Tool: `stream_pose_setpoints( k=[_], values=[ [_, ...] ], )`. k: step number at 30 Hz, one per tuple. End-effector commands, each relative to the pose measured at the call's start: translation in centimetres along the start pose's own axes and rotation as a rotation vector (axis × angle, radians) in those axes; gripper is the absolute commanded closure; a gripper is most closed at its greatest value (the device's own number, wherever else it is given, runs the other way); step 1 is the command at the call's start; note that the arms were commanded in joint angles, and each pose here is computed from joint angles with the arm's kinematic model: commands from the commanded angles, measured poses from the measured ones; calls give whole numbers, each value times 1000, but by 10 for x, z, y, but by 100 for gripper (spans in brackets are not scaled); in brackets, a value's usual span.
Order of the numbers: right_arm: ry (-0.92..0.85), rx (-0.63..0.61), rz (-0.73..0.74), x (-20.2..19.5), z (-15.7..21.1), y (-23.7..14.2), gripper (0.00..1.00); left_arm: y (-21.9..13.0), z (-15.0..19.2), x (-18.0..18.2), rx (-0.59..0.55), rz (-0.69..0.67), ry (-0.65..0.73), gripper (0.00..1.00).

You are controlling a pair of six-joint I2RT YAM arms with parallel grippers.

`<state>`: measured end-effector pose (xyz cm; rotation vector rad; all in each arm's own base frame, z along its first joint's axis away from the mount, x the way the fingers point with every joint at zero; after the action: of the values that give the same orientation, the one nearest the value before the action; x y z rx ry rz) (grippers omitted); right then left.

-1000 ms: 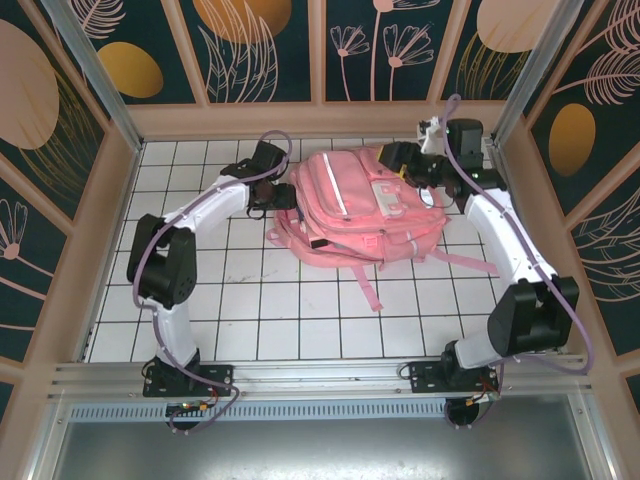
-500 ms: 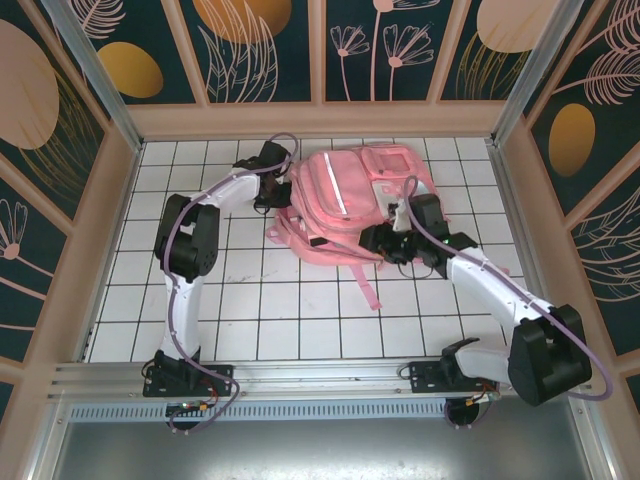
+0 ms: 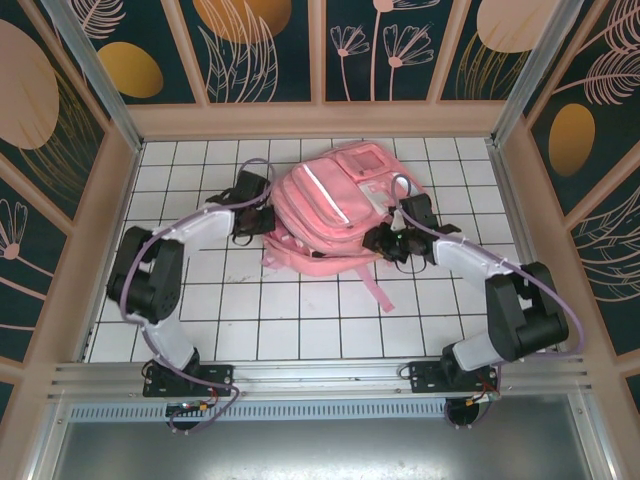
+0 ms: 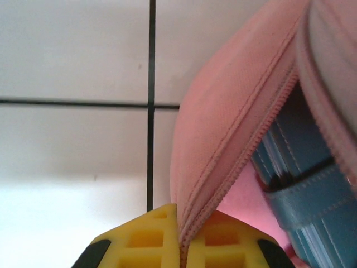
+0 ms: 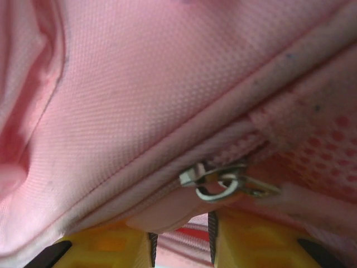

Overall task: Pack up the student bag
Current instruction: Rotate the student bag at the top-center of the table.

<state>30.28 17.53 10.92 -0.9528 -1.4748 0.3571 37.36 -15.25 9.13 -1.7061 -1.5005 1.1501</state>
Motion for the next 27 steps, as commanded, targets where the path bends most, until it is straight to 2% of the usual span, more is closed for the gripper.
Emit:
stream_pose_setpoints(
  k=[1, 6, 11, 16, 19, 21, 24, 27],
  values=[
    [-36, -165, 37, -1, -59, -4, 69, -29, 10, 5, -62, 53, -120, 100],
    [-45, -199, 85, -6, -103, 11, 70, -46, 45, -23, -71, 125, -124, 100],
    [-35, -218, 88, -9, -140, 19, 70, -54, 74, -78, -42, 253, -114, 100],
    [-31, -239, 94, -8, -162, 15, 68, -54, 87, -130, -6, 342, -73, 100],
    [-29, -260, 96, -6, -164, 4, 64, -53, 89, -137, 13, 361, -75, 67],
    [-29, -273, 105, -5, -159, -6, 62, -58, 88, -134, 17, 343, -66, 50],
    [-17, -293, 117, -6, -148, -19, 57, -70, 88, -125, 12, 300, -48, 36],
    [-3, -307, 115, -7, -133, -32, 55, -87, 84, -116, -5, 265, -33, 32]
  ],
)
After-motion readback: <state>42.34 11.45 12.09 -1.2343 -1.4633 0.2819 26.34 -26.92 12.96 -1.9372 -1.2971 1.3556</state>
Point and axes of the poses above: each hand's point on the last joint's axis, 136 mm out from that joint toward the fingers, its own y axis out along the fingers, its own x axis along the line the jaws close on, z = x × y, the point moved 3 cm from there along -y, back along the fingers, and after that the axes turned 3 degrees about y, right-handed, at the moved point
